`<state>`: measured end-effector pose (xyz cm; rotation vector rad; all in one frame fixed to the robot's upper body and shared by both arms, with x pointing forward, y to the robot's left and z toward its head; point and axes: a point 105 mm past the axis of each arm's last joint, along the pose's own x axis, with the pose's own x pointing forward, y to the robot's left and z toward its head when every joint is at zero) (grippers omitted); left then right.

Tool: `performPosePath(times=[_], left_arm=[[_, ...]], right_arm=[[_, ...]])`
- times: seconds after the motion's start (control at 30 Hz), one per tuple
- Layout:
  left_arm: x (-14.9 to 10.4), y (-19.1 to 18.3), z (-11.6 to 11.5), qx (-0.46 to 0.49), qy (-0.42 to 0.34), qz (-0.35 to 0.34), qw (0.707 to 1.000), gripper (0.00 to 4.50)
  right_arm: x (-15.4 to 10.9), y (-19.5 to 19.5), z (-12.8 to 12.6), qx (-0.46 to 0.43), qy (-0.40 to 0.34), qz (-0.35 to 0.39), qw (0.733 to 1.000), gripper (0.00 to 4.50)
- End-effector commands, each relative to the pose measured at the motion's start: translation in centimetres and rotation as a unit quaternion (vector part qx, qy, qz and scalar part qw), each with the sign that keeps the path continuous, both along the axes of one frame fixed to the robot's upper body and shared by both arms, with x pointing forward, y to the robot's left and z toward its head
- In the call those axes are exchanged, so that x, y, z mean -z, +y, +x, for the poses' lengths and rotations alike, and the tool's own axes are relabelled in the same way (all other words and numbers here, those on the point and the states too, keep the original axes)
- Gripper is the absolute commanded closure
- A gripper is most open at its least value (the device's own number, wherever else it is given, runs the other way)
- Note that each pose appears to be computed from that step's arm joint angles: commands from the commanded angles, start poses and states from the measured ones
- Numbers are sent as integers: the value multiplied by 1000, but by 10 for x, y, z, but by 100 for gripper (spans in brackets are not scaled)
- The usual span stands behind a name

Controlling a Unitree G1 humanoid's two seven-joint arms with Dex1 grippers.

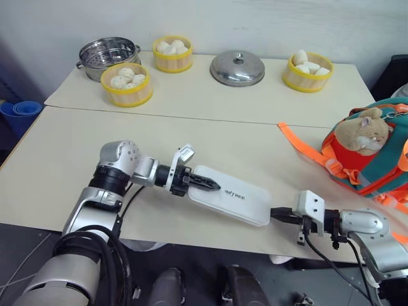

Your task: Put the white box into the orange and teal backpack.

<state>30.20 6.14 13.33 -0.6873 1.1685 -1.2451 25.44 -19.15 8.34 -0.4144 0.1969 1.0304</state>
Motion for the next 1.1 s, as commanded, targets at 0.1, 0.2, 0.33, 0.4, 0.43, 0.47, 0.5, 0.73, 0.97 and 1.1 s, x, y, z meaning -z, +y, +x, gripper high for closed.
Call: performPosePath(times=[0.1, 0.2, 0.33, 0.4, 0.43, 0.47, 0.5, 0.73, 0.97, 1.1], left_arm=[[-24, 1, 6, -12, -206, -40, 978, 327], [-36, 13, 1, 22, -422, -84, 902, 327], [-24, 29, -51, 166, -500, -141, 838, 327], [-25, 25, -38, 93, -516, -157, 837, 327], [-27, 24, -30, 57, -532, -164, 829, 327], [-25, 23, -26, 42, -547, -166, 819, 327], [-22, 22, -24, 36, -562, -162, 810, 327], [-19, 16, -17, 21, -586, -161, 794, 327], [0, 30, -1, 24, -578, -86, 811, 327], [-11, 50, 1, 4, -586, -72, 807, 327]], right_arm=[[-12, -24, -35, 47, 6, -18, 999, 333], [-21, -46, -51, 124, -2, -11, 992, 233], [-31, -71, -74, 215, -15, 19, 976, 105], [-35, -94, -89, 307, -15, 91, 947, 46], [-36, -109, -96, 352, -21, 113, 929, 14], [-38, -125, -102, 391, -32, 118, 912, 7], [-41, -140, -106, 422, -47, 114, 898, 7], [-85, -182, -82, 459, -140, 100, 871, 7], [-88, -150, -16, 346, -114, 167, 916, 7], [-98, -122, 21, 294, -125, 197, 927, 45]])
